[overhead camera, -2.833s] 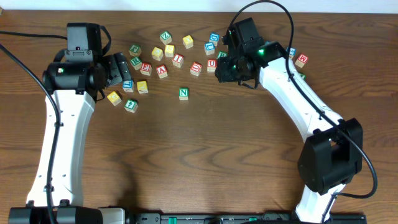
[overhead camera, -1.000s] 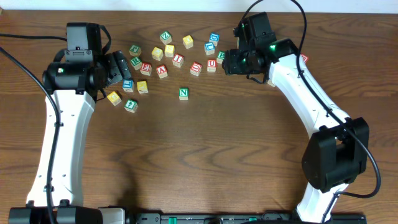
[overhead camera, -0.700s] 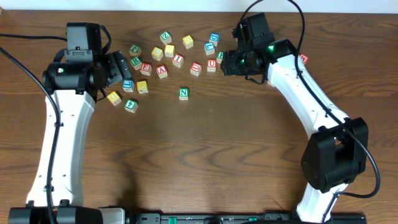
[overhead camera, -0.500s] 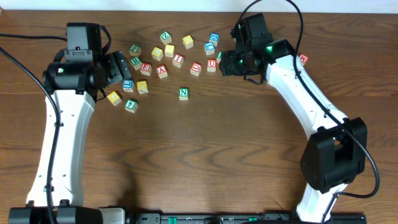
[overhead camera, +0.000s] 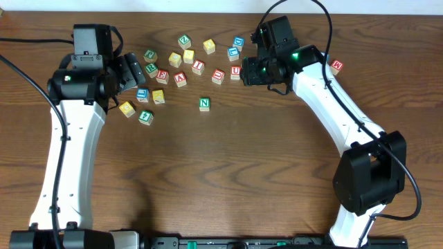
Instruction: Spell out NEURIPS
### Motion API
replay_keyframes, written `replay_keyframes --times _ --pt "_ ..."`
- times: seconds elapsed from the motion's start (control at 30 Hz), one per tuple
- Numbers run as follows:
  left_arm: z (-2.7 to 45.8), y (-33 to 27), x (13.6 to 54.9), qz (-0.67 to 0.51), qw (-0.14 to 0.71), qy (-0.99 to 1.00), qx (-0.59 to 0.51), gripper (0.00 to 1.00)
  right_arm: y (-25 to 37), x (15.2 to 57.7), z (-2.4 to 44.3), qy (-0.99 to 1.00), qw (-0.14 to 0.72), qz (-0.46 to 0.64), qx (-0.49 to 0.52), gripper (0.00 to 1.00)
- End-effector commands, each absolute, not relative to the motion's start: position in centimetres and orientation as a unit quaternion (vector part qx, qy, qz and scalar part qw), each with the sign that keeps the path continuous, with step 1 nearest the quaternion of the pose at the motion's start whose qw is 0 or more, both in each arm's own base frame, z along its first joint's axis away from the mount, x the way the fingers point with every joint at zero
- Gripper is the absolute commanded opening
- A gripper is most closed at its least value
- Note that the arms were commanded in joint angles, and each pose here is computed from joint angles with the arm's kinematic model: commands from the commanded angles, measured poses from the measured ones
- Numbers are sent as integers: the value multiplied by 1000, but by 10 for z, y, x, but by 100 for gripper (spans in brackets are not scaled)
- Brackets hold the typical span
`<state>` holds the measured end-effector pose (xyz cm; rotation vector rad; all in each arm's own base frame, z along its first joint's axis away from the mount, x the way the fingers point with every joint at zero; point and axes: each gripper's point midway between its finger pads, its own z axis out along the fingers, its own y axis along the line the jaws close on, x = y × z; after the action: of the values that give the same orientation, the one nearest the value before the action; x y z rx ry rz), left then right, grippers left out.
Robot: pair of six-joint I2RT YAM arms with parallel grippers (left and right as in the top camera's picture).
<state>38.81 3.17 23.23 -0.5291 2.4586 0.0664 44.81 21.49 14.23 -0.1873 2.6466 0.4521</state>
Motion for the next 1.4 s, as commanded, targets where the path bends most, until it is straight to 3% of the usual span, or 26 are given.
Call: replay_keyframes --times 0.0,0.43,0.77,1.0,1.2,1.37 --pt "232 32 390 23 310 927 -210 98 220 449 160 951 243 172 -84 56" --pt "223 13 397 14 302 933 -196 98 223 455 165 947 258 176 -76 57" --pt "199 -28 441 6 288 945 -153 99 222 453 163 949 253 174 -76 59" --pt "152 -32 466 35 251 963 -89 99 220 449 160 952 242 170 -76 61" --pt "105 -34 477 57 215 975 -17 90 219 447 159 953 239 169 -75 63" --pt "80 -35 489 61 211 976 -3 74 219 447 158 954 238 169 -75 63"
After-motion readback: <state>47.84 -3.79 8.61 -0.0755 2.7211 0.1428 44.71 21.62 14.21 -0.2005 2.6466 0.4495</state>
